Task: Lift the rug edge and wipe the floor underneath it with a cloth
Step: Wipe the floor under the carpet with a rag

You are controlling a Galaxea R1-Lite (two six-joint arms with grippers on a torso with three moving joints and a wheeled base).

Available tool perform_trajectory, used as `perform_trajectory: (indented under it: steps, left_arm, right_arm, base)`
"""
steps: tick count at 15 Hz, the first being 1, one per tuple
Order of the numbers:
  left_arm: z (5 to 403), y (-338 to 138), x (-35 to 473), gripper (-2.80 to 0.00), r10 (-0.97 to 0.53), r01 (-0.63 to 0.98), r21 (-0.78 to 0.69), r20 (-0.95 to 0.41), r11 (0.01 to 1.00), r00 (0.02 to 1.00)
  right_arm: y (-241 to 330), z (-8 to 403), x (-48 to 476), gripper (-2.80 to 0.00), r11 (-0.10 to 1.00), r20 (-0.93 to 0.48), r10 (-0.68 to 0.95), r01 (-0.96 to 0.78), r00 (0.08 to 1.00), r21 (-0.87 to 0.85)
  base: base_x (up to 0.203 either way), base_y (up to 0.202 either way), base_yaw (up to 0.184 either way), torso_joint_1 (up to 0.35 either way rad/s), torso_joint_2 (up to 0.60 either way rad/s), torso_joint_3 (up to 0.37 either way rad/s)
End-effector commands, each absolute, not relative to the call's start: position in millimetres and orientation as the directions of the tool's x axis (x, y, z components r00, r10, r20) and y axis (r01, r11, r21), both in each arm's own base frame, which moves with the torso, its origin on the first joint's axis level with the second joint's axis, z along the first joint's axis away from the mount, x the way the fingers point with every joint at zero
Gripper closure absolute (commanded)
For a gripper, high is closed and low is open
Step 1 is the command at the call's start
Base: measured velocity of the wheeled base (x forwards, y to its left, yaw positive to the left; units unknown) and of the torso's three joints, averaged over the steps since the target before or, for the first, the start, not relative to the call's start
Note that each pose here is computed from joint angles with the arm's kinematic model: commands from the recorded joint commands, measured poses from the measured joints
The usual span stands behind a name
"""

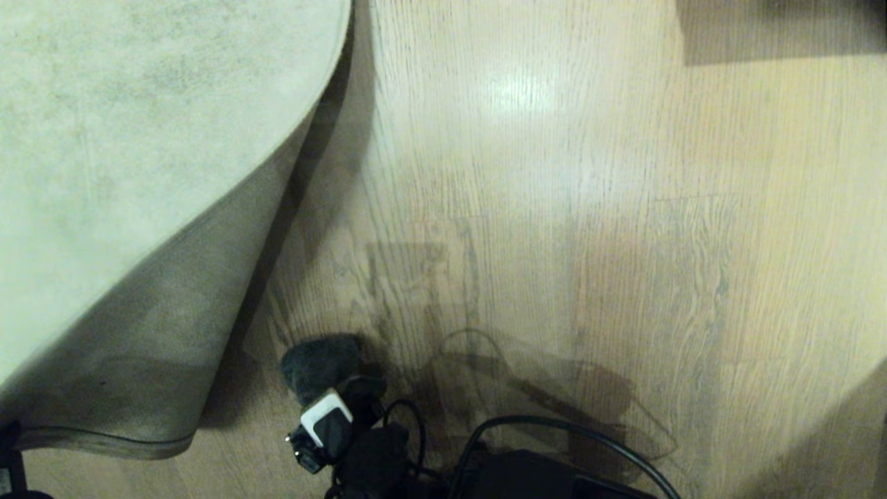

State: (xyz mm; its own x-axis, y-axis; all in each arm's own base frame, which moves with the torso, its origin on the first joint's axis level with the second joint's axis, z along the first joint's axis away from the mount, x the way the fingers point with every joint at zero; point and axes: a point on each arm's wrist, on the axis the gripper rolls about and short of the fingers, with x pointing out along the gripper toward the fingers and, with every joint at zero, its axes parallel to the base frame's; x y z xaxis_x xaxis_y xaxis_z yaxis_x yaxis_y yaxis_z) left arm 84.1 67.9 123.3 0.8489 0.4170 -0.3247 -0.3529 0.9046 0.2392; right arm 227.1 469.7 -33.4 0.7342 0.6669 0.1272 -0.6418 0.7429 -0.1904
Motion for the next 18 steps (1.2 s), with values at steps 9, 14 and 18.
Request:
perform_trajectory:
  steps: [9, 14, 18]
  left_arm:
    - [123.7, 66.8, 82.9, 0.0, 0.418, -0.353, 0.244, -0.316, 0.903, 0.852]
    - [123.8, 62.7, 78.5, 0.0, 0.417, -0.352, 0.244, -0.316, 0.904, 0.852]
    - [123.3, 55.6, 70.7, 0.0, 0.412, -0.347, 0.239, -0.326, 0.907, 0.851]
  right_arm:
    - [424.2, 69.1, 312.0, 0.0, 0.88, 0.336, 0.475, -0.443, 0.813, -0.171]
    - [401.2, 125.3, 305.3, 0.0, 0.892, 0.37, 0.452, -0.423, 0.812, -0.159]
    - [395.5, 129.6, 279.6, 0.0, 0.864, 0.316, 0.503, -0.469, 0.804, -0.184]
  base:
    - [0.0, 0.0, 0.0, 0.0, 0.0, 0.0]
    - [0.0, 0.0, 0.0, 0.0, 0.0, 0.0]
    - [0.0, 0.0, 0.0, 0.0, 0.0, 0.0]
